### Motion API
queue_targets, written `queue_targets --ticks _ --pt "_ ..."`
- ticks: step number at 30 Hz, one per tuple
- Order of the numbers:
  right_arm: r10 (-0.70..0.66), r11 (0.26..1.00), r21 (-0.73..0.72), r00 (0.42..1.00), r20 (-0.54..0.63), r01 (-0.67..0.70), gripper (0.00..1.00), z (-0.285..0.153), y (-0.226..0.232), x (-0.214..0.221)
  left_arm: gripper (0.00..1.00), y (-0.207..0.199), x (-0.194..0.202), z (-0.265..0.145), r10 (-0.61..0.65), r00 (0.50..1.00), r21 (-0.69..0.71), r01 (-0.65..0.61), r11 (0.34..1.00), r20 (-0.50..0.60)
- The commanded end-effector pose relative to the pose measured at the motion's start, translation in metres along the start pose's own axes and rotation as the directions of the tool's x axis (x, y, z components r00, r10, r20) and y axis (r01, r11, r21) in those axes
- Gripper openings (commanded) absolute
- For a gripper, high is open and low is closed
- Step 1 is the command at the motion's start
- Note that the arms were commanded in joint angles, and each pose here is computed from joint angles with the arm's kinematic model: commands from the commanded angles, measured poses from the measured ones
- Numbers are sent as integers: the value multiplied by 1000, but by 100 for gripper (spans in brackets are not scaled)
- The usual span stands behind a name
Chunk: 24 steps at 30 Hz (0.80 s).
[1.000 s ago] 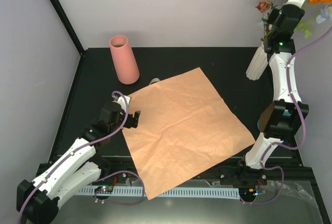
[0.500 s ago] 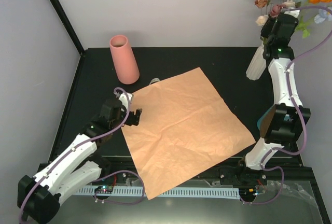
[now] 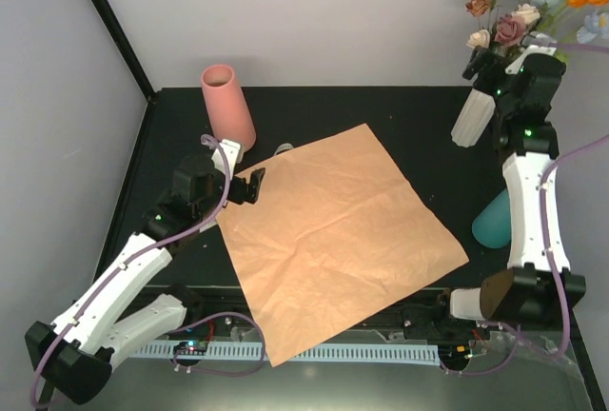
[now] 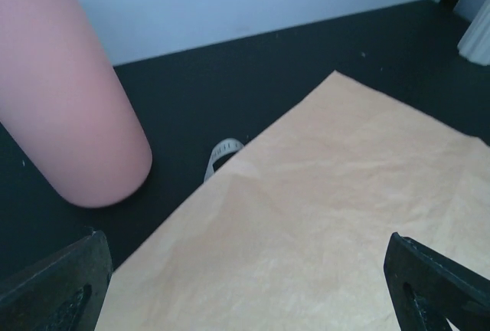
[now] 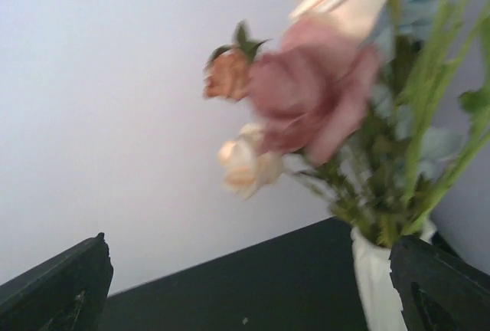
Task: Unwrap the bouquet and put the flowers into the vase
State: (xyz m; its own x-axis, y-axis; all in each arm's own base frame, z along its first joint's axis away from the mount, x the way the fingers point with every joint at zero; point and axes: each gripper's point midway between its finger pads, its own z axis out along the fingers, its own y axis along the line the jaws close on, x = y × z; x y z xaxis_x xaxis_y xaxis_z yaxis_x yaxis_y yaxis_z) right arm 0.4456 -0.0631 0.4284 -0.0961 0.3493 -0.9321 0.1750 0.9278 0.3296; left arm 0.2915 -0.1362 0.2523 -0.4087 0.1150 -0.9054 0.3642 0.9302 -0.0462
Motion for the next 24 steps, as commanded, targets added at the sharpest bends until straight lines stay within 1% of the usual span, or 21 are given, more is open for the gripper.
queue_targets --ticks 1,2,6,8,10,12,14,16,18,21,23,24 --pt "-41 967 -250 999 3 41 100 -35 52 11 99 0 -42 -19 29 994 0 -29 1000 108" --pt "-67 955 -290 998 13 67 100 -46 63 13 99 1 -47 -22 31 992 -3 -31 1000 123" --pt "-135 895 -424 990 34 136 100 -70 96 45 99 3 -57 -34 45 984 -20 -42 999 172" --pt "-196 849 -490 979 60 200 100 -83 116 67 99 8 -54 -36 56 983 -48 -49 998 176" --pt "-265 816 -514 962 73 264 100 -88 122 90 99 12 -46 -36 101 979 -73 -89 993 180" --pt "-299 813 -511 953 43 278 100 -83 114 116 99 25 -36 -36 110 977 -147 -83 986 182" --pt "-297 835 -486 955 -4 258 100 -77 101 140 99 40 -22 -32 104 980 -221 -65 973 171" --pt "-271 860 -462 961 -58 215 100 -74 90 162 99 47 -2 -22 113 984 -243 -77 967 138" --pt "-278 867 -450 957 -83 213 100 -73 81 181 99 57 16 -13 82 990 -273 -48 961 115" --pt "-315 852 -455 948 -49 260 100 -79 69 206 99 74 46 -1 34 994 -296 -3 955 100" --pt "-315 868 -406 949 -4 286 100 -82 53 218 99 85 64 3 -2 994 -326 36 945 106" --pt "-337 863 -393 941 23 318 100 -85 47 224 99 91 72 4 -26 993 -339 63 939 112"
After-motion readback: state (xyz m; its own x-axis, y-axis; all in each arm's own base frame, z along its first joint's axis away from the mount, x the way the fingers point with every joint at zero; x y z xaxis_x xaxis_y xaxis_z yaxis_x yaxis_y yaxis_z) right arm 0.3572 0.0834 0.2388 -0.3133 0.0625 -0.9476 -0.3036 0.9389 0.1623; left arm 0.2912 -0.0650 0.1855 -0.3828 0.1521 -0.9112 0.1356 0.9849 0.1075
